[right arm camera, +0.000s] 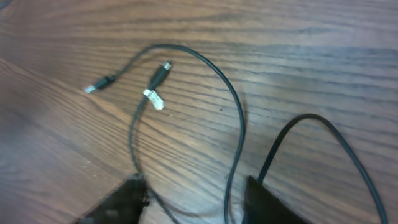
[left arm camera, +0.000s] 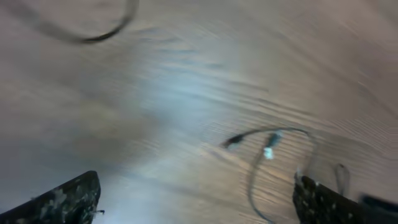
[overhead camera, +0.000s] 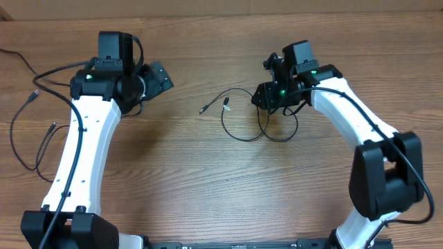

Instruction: Untangle cables

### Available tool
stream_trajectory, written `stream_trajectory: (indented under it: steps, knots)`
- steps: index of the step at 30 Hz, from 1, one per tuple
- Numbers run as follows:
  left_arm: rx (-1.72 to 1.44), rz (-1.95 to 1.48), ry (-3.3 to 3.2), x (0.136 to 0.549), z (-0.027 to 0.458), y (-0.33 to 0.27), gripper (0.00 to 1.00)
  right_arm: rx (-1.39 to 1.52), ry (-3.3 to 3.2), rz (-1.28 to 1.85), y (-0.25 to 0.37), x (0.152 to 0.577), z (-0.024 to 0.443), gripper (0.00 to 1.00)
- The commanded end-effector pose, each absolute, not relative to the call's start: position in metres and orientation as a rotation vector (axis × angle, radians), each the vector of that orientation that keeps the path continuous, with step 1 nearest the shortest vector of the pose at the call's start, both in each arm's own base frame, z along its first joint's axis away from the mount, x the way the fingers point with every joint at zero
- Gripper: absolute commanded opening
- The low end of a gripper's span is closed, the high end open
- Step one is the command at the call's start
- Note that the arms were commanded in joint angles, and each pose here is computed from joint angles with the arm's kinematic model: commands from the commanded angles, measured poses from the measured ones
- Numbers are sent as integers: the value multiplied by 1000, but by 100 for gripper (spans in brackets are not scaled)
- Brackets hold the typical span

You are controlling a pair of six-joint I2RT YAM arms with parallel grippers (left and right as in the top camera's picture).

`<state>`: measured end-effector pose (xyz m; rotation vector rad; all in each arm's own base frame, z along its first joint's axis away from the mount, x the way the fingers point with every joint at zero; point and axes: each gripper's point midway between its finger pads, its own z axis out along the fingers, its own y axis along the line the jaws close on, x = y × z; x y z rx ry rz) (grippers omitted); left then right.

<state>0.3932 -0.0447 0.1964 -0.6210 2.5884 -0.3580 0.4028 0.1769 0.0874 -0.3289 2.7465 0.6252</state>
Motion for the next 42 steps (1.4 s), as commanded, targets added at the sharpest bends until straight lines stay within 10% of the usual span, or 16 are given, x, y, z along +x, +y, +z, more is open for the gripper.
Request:
stream_trajectory:
  steps: [1, 19, 26, 29, 37, 42]
  knots:
    - [-340, -503, 2596, 396, 195, -96, 97, -237, 2717, 643, 152, 420, 108, 60]
    - [-390, -530, 2547, 408, 187, -149, 100, 100, 2929, 842, 159, 396, 68, 51]
    - [-417, -539, 2547, 408, 187, -149, 100, 272, 2947, 753, 157, 406, 48, 32]
    - [-416, -545, 2553, 406, 187, -150, 100, 245, 2915, 795, 164, 412, 51, 5]
    - [-402, -585, 2570, 403, 186, -155, 100, 186, 2934, 681, 169, 405, 39, 23]
    - [-403, -594, 2605, 396, 182, -156, 97, 178, 2895, 710, 177, 411, 42, 4]
